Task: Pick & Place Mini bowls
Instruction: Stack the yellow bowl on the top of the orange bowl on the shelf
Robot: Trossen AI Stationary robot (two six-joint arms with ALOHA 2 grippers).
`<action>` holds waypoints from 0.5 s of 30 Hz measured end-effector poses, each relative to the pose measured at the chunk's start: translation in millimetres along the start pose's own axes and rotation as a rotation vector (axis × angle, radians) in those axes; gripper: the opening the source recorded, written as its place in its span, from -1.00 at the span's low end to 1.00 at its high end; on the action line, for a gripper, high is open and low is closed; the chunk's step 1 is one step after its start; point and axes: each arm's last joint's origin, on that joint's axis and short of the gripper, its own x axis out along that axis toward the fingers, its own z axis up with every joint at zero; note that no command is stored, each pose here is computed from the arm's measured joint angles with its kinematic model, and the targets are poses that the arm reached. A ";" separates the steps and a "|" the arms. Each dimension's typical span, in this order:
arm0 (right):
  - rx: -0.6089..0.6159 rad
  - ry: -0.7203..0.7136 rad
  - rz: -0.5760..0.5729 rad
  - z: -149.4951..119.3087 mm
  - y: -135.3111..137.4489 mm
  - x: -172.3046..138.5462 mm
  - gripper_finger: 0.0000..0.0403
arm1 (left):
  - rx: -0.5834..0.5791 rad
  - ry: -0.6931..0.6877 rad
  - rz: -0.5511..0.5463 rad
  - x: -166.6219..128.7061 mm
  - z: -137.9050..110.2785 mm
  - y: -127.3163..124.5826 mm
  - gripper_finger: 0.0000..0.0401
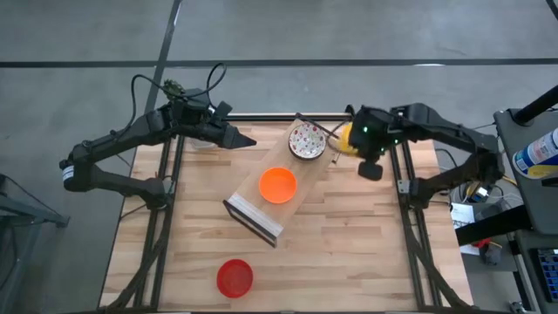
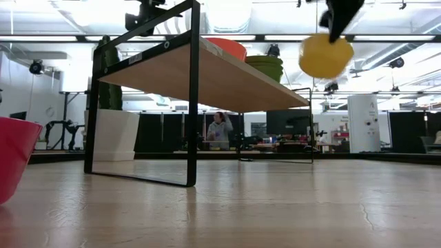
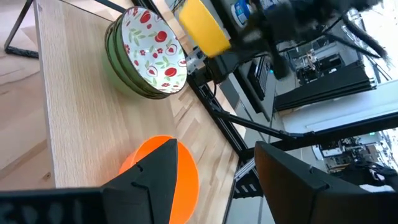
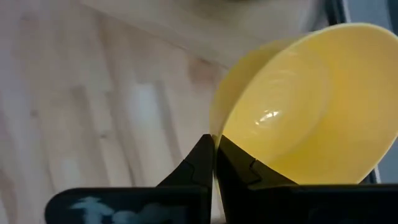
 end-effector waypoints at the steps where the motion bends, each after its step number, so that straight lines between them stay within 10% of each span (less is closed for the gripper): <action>1: -0.039 -0.012 0.013 3.6 7.8 -2.5 -0.96 | 0.001 0.000 0.000 0.0 0.0 0.0 0.02; 15: -0.518 -0.098 0.072 74.4 99.0 -12.3 -0.96 | -0.004 0.010 0.010 0.0 -1.0 1.1 0.02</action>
